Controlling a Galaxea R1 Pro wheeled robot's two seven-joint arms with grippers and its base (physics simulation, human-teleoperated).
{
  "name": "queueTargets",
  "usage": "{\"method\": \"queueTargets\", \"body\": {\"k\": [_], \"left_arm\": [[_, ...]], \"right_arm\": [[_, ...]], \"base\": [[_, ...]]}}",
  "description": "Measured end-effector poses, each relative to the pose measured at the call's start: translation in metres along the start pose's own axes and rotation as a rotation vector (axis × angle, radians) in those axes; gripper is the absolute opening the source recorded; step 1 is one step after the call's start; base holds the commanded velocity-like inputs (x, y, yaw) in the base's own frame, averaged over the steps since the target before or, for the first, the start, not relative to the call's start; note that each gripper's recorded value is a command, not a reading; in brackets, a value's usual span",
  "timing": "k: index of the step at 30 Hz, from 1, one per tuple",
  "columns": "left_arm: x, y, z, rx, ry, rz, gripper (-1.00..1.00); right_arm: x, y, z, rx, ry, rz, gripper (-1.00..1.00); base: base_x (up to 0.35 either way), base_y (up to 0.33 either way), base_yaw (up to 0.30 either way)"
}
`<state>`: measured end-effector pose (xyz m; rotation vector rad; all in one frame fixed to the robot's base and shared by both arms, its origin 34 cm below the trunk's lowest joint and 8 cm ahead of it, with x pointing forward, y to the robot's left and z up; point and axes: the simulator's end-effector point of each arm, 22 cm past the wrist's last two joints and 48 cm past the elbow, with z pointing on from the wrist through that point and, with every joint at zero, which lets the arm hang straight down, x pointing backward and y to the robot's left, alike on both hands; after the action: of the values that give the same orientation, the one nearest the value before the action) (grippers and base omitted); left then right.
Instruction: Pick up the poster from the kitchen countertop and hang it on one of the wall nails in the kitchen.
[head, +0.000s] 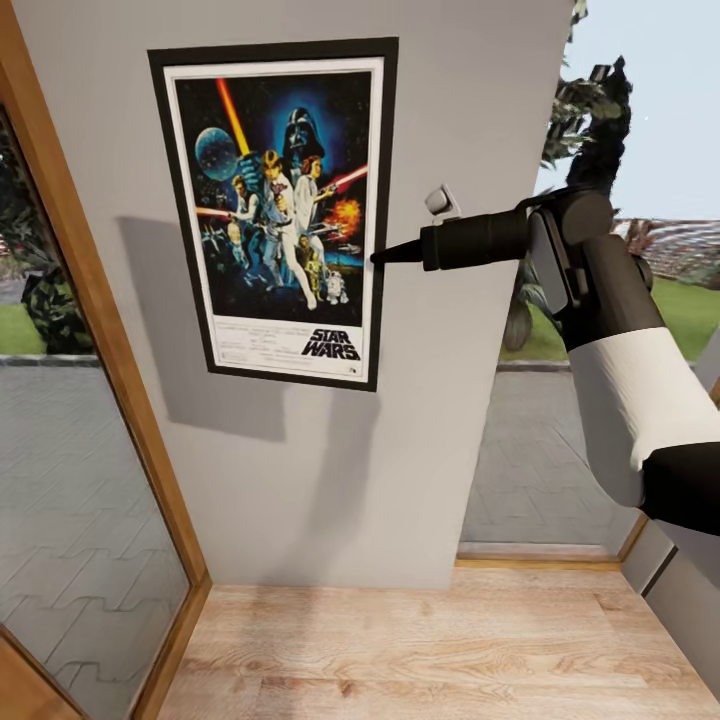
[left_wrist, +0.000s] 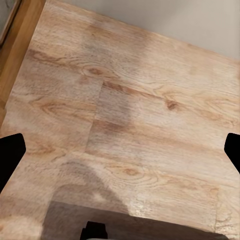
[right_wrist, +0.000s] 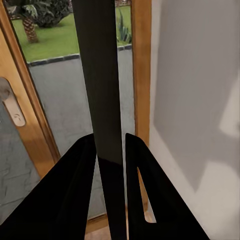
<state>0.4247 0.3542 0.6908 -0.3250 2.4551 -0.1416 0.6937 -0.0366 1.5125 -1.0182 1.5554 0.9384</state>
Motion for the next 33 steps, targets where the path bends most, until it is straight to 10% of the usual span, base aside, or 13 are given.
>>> {"method": "queueTargets", "body": {"k": [15, 33], "left_arm": [[0.0000, 0.0000, -0.0002, 0.000, 0.000, 0.000, 1.00], [-0.0002, 0.0003, -0.0004, 0.000, -0.001, 0.000, 1.00]], "right_arm": [[-0.0006, -0.0002, -0.0010, 0.000, -0.003, 0.001, -1.00], [-0.0011, 0.0005, -0.0012, 0.000, -0.004, -0.001, -1.00]], "base": [[0.023, 0.000, 0.000], [0.309, 0.000, 0.000]]}}
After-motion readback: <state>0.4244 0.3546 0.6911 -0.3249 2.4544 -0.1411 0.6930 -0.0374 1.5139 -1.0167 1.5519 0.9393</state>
